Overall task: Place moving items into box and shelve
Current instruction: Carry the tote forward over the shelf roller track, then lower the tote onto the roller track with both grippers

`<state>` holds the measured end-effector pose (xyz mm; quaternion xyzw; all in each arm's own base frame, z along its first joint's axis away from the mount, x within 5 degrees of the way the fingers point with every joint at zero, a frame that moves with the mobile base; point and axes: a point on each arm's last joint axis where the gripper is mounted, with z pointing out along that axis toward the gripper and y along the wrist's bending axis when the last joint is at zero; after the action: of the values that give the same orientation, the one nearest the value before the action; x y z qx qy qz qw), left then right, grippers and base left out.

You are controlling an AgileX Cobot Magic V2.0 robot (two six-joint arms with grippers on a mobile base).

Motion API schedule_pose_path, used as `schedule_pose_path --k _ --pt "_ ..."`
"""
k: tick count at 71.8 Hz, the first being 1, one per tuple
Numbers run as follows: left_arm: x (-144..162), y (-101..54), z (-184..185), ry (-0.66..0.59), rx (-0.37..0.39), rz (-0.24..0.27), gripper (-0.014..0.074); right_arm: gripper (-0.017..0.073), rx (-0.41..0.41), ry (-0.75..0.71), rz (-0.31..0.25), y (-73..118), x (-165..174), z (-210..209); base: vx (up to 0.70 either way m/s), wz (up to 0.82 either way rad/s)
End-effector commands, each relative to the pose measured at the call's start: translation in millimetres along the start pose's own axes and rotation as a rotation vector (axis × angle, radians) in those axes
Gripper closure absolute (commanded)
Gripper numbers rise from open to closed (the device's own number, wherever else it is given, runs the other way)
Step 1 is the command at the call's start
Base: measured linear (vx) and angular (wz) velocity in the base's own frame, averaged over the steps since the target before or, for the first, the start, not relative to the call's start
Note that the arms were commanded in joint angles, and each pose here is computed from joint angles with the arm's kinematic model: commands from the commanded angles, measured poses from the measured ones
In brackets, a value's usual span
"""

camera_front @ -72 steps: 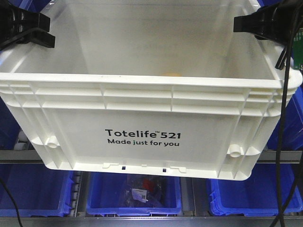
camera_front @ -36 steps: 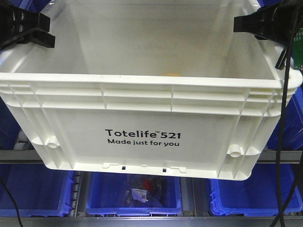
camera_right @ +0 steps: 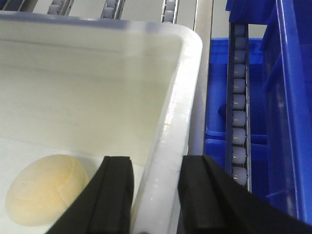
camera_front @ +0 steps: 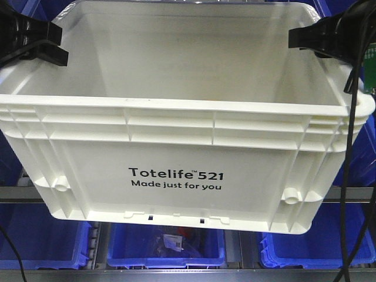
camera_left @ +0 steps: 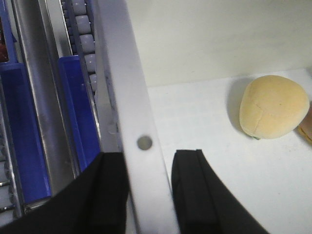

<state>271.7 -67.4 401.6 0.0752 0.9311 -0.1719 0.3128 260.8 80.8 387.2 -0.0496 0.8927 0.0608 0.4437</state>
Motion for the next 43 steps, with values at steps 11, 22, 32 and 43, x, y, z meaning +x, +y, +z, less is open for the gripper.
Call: schedule_pose_path --k 11,22,32,43 --pt "-15 -17.6 -16 -0.147 0.119 -0.010 0.0591 0.0564 -0.057 -0.128 0.035 7.7 -20 14 0.00 0.00" --pt "-24 -11.8 0 -0.175 0.099 -0.005 0.0591 0.0564 -0.074 -0.170 0.018 11.9 -24 35 0.00 0.00" --pt "-33 -5.0 21 -0.198 0.078 0.021 0.0591 0.0564 -0.090 -0.232 -0.015 16.7 -27 62 0.00 0.00" --pt "-46 5.0 46 -0.271 0.045 0.015 0.0591 0.0564 -0.108 -0.329 -0.120 23.0 -30 95 0.00 0.00"
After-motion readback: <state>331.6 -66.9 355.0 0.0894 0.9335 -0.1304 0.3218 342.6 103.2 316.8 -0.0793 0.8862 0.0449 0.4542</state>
